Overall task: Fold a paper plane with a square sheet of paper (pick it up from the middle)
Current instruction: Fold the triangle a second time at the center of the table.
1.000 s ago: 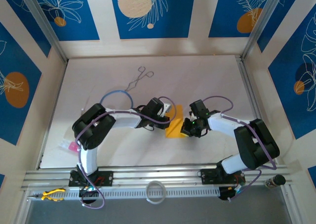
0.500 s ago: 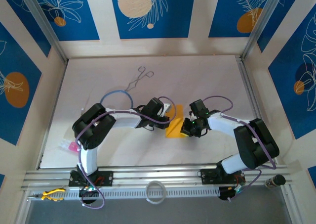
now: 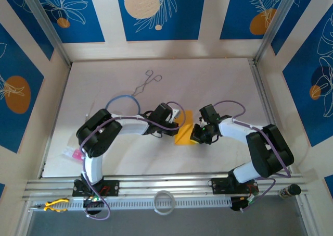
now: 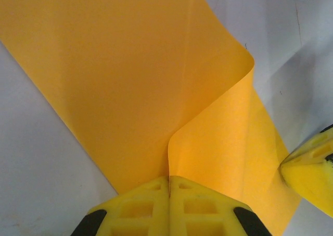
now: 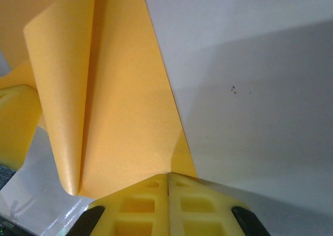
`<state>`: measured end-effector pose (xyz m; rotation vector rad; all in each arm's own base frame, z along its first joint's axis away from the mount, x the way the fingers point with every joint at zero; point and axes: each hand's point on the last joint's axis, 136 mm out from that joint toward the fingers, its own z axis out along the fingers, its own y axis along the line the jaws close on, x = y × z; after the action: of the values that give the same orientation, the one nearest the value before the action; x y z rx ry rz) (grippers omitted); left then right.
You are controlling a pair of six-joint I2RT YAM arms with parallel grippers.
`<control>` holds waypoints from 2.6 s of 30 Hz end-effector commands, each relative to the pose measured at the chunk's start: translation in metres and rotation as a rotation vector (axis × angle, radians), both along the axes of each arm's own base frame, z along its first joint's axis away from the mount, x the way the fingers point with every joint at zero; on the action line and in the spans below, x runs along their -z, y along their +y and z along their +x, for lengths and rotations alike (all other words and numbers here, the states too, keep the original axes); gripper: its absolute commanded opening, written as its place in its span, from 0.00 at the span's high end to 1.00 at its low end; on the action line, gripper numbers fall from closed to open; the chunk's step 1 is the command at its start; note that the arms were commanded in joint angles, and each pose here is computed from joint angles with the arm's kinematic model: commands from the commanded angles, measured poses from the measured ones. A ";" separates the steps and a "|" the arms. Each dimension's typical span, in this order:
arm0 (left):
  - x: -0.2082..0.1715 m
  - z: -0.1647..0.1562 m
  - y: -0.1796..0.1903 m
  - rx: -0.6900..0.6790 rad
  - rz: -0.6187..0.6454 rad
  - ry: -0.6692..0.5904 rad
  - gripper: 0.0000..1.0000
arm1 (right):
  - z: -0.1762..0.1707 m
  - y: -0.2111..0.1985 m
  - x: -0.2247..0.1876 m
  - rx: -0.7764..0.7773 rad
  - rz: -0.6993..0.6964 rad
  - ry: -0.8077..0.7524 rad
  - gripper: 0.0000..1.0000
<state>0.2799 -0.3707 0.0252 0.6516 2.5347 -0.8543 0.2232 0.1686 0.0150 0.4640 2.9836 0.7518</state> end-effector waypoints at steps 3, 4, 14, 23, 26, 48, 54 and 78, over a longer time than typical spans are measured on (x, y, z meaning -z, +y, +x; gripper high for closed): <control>0.007 -0.005 0.006 -0.022 -0.011 0.052 1.00 | 0.009 0.012 -0.026 -0.036 0.057 -0.071 0.87; 0.006 -0.005 0.007 -0.031 -0.010 0.055 1.00 | 0.011 0.016 -0.031 -0.037 0.071 -0.088 0.87; -0.002 -0.003 0.005 -0.047 -0.037 0.056 1.00 | 0.006 0.020 -0.011 -0.037 0.052 -0.023 0.90; -0.002 -0.003 0.004 -0.036 -0.028 0.055 1.00 | 0.007 0.013 -0.009 -0.037 0.025 -0.017 0.93; 0.000 -0.004 0.004 -0.032 -0.026 0.056 1.00 | 0.018 0.019 -0.027 0.012 0.129 -0.070 0.94; 0.001 -0.001 0.001 -0.010 -0.018 0.045 1.00 | 0.044 0.054 -0.028 0.117 0.341 -0.066 0.99; 0.000 -0.001 0.002 -0.011 -0.017 0.042 1.00 | 0.039 0.050 -0.012 0.129 0.314 -0.036 1.00; 0.004 -0.001 0.003 -0.011 0.005 0.055 1.00 | 0.055 0.032 -0.023 0.159 0.323 -0.101 0.99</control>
<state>0.2765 -0.3708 0.0249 0.6056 2.5678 -0.8916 0.2742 0.2025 0.0350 0.6676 2.6952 1.2097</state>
